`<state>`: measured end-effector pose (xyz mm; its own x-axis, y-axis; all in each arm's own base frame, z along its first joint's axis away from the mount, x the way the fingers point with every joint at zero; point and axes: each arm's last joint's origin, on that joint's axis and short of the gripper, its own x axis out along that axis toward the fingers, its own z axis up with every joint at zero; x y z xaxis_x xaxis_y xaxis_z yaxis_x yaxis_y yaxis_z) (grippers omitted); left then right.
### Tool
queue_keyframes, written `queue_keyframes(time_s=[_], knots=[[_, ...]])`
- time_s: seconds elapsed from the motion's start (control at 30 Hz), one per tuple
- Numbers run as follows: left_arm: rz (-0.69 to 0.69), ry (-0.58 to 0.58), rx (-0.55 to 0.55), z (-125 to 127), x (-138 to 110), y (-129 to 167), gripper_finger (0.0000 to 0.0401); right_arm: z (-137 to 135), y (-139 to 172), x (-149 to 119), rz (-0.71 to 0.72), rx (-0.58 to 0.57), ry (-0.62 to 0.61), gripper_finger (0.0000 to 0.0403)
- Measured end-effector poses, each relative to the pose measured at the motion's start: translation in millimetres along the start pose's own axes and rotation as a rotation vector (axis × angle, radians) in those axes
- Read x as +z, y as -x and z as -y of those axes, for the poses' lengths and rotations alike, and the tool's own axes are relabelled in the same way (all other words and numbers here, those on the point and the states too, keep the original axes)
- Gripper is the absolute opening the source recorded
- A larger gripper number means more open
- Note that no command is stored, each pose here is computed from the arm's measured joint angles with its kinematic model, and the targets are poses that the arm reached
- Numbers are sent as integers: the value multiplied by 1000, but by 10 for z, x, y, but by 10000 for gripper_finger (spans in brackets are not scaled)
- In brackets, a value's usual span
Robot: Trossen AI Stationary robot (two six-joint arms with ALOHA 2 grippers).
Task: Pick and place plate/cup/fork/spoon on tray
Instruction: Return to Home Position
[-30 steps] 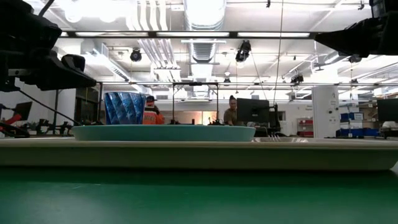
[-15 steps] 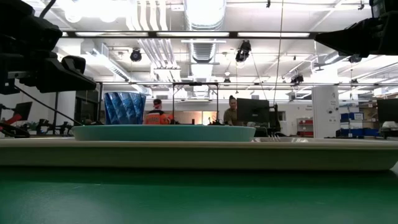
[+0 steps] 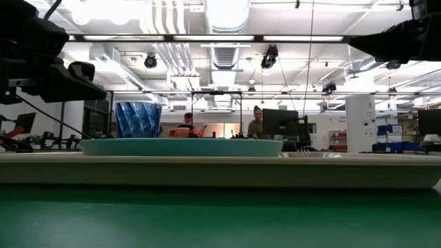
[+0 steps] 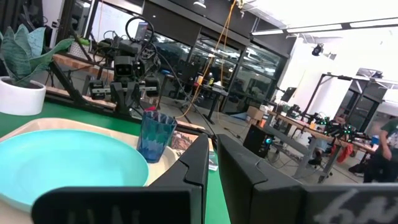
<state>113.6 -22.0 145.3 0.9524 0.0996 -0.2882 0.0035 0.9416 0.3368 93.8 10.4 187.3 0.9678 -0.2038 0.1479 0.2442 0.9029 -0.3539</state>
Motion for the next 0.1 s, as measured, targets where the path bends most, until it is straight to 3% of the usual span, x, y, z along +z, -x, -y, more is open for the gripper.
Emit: queue_keyframes(time_s=[0.1], knots=[[0,0,0,0,0,0,1,0,0,0,0,0,0,27]])
